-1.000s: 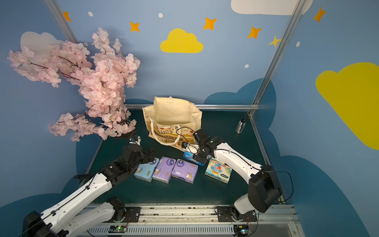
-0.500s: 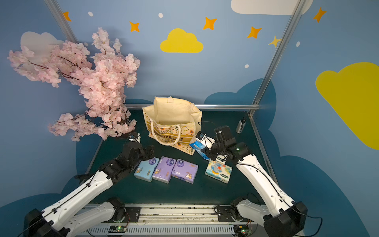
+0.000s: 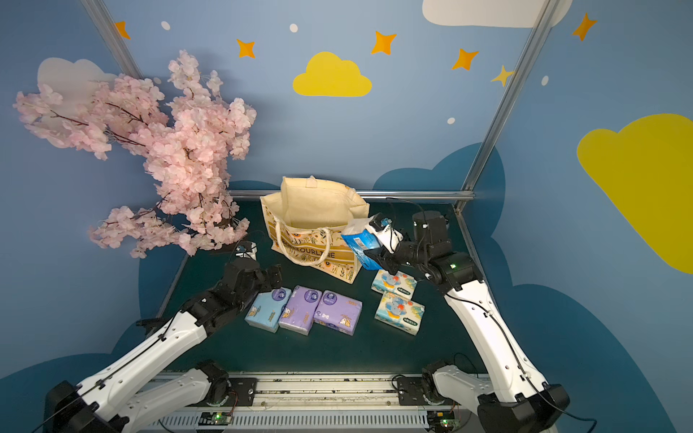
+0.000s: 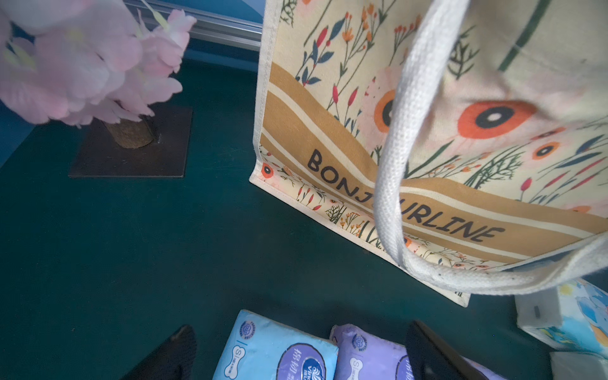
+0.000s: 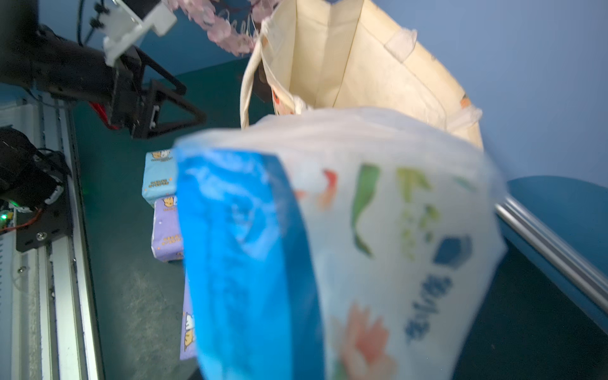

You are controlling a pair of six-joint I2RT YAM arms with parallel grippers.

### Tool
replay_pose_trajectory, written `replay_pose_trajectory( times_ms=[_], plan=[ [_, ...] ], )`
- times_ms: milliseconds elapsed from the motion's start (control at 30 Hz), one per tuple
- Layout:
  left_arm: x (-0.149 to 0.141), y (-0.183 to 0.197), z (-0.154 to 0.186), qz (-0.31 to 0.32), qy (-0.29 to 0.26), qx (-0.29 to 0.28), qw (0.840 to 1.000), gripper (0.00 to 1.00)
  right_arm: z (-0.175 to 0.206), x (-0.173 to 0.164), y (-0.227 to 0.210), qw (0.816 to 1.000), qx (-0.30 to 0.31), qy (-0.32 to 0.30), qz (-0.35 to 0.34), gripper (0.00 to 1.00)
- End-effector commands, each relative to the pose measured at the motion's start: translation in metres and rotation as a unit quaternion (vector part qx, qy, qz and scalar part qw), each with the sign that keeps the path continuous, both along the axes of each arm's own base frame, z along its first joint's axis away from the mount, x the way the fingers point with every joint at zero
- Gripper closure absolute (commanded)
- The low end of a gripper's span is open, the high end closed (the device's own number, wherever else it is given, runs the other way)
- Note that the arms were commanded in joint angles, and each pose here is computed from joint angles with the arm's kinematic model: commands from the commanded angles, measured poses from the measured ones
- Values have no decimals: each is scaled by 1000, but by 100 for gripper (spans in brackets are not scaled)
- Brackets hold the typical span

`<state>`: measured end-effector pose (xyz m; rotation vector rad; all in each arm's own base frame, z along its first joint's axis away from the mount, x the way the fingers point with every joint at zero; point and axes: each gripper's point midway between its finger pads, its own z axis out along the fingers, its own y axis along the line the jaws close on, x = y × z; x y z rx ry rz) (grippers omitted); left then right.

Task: Put tissues into the canvas bag
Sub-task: Place the pack of facial tissues in the canvas bag.

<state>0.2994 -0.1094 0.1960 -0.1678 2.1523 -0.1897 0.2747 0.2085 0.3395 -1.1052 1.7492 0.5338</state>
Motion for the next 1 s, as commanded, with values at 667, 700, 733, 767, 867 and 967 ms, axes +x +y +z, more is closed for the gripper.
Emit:
replay_pose_trajectory(
  times_ms=[667,700,733,767,867,967],
  plan=[
    [40,-58,98,-95,-44,-73,992,0,78,132,122,995,31,-96,-9,59],
    [43,-62,101,-99,-40,-78,991,0,70,138,129,995,13,-96,-10,58],
    [45,-66,103,-103,-36,-86,990,1,59,143,135,996,-10,-92,-8,58],
    [46,-69,104,-107,-33,-93,989,0,50,147,138,996,-30,-86,-7,58],
    [49,-77,106,-118,-21,-111,987,0,23,161,147,993,-86,-76,-8,58],
    [52,-79,111,-120,-18,-119,985,0,0,173,150,990,-120,-72,-17,58]
  ],
)
